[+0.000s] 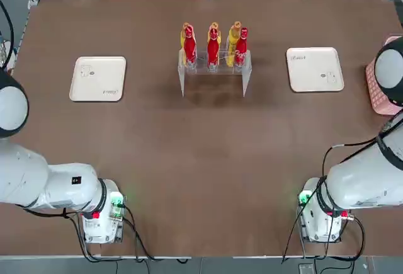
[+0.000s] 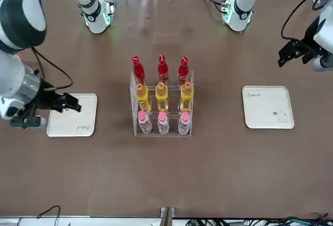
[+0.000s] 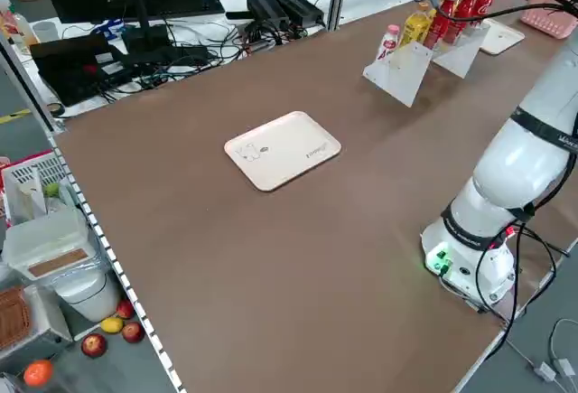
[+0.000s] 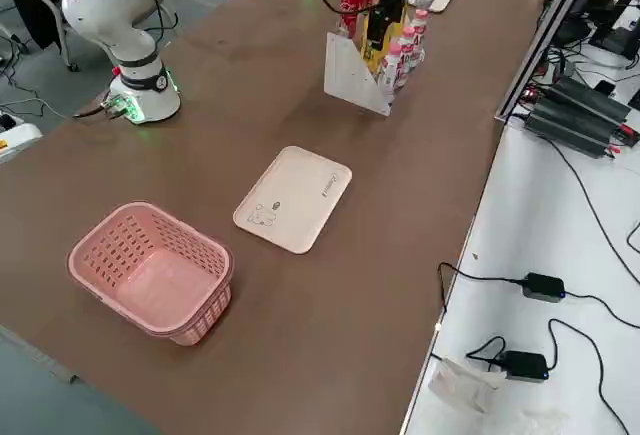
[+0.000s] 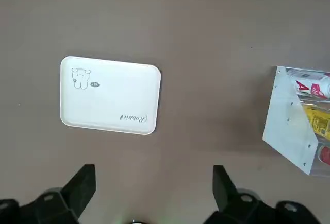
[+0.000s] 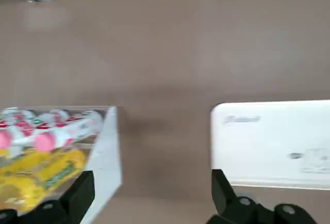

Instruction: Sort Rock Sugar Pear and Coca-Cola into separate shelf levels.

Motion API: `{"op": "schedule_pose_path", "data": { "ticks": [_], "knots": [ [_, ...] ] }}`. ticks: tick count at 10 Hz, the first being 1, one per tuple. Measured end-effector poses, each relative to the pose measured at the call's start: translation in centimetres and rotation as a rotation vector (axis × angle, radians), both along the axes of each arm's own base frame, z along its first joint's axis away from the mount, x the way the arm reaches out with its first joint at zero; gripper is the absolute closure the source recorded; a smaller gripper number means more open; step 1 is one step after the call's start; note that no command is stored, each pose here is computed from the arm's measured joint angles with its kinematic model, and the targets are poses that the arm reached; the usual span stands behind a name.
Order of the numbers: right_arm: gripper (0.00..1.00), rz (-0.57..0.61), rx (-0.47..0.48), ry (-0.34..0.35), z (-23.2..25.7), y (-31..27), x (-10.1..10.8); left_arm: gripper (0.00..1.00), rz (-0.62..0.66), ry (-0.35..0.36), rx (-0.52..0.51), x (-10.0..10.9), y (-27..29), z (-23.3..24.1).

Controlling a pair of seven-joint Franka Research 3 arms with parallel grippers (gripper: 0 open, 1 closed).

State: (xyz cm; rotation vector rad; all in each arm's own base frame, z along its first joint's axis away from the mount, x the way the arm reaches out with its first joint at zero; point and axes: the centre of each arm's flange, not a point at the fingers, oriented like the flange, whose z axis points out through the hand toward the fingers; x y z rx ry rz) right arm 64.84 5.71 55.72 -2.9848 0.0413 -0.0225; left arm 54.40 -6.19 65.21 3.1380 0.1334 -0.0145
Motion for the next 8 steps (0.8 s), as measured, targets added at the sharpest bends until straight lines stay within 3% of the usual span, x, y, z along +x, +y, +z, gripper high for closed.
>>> {"op": "schedule_pose_path", "data": {
  "ticks": [4, 8],
  "knots": [
    [0.0, 0.082, -0.103, -0.014, 2.7, -10.3, -3.4, 0.0, -0.012, -0.004, -0.001, -0.1, -0.6, 0.2],
    [0.0, -0.035, -0.108, 0.078, 5.7, -9.5, -7.2, 0.0, -0.011, -0.005, -0.001, -0.1, -0.6, 0.2]
  ]
}}
